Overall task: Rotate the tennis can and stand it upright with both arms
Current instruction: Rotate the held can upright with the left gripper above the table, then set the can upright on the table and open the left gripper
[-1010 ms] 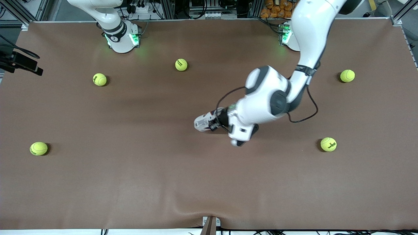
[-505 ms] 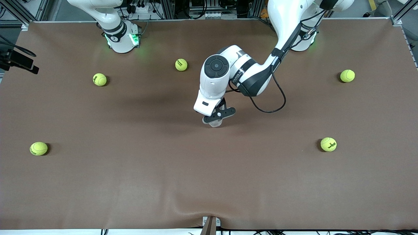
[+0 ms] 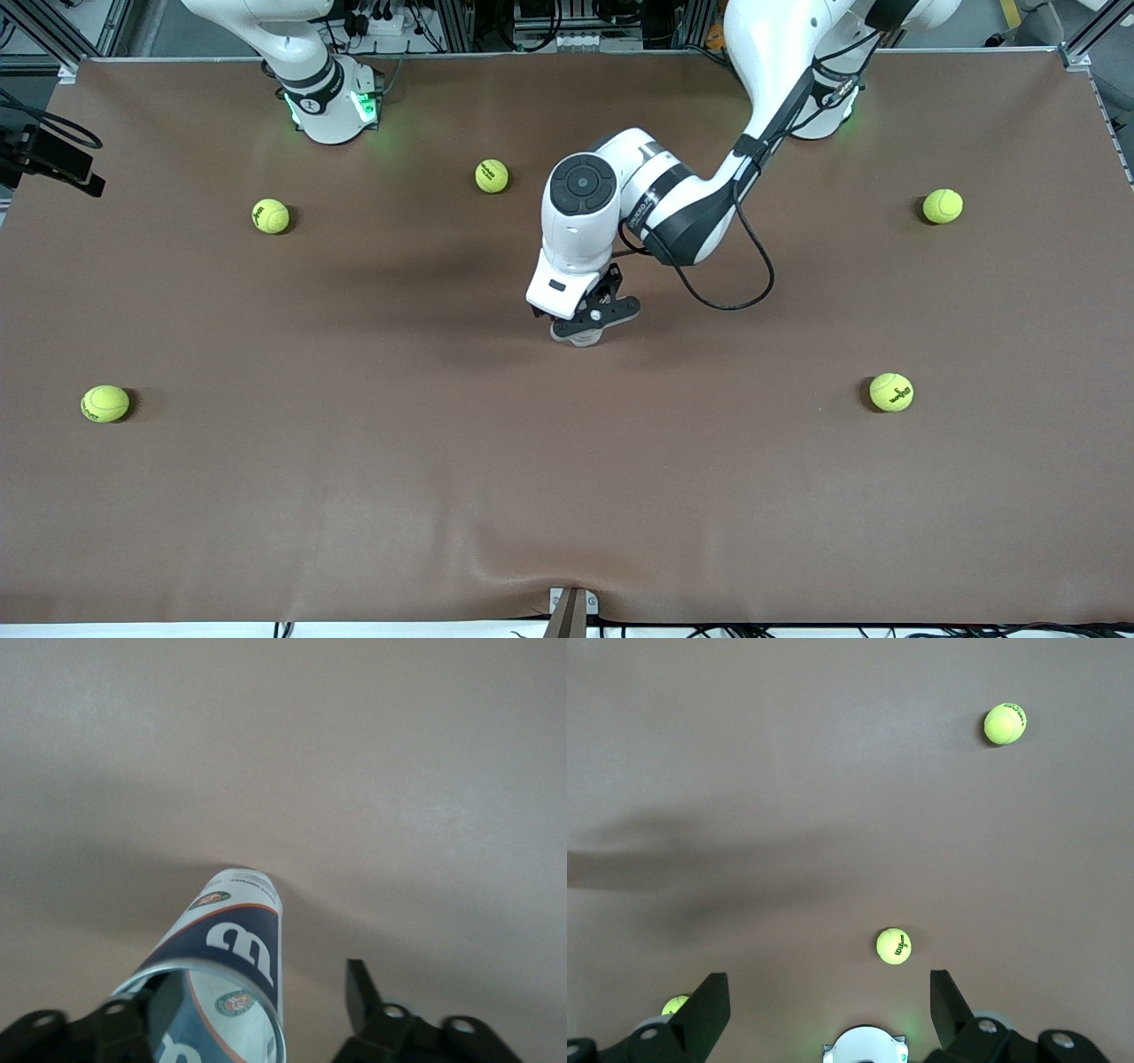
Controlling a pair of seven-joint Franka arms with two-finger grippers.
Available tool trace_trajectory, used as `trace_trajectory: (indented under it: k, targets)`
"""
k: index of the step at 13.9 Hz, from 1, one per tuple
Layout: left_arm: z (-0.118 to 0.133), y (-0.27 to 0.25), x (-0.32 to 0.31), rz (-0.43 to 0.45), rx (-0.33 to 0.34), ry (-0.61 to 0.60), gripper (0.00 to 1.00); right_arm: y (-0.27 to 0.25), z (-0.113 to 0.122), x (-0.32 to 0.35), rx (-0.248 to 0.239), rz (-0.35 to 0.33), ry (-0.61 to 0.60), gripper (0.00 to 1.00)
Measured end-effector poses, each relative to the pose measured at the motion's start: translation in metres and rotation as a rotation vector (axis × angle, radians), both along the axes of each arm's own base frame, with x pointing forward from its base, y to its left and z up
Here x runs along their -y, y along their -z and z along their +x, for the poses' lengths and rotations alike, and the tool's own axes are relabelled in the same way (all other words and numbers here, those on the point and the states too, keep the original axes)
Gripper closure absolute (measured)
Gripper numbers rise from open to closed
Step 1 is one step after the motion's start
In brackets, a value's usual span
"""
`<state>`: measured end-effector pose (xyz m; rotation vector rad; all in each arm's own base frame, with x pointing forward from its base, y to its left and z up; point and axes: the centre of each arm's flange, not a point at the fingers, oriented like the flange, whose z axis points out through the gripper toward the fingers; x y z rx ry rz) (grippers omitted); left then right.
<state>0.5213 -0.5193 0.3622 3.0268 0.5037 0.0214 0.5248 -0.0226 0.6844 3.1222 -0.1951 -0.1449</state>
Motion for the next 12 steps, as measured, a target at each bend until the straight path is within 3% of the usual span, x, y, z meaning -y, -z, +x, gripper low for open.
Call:
trace_trajectory:
  k: [1,2,7,12]
  targets:
    - [0.002,-0.009,-0.001,-0.009,0.011,-0.003,0.03,0.000,0.000,0.000,0.000,0.000,-0.003,0.00]
    - [0.003,-0.020,-0.003,-0.017,0.022,-0.006,0.00,0.000,0.000,0.000,0.000,0.001,-0.007,0.00]
    - [0.014,-0.092,-0.041,-0.009,0.052,-0.002,0.00,0.000,0.000,-0.001,-0.001,0.001,-0.012,0.00]
    - [0.031,-0.201,-0.147,0.046,0.072,0.075,0.00,0.001,0.001,0.002,-0.001,0.001,-0.007,0.00]
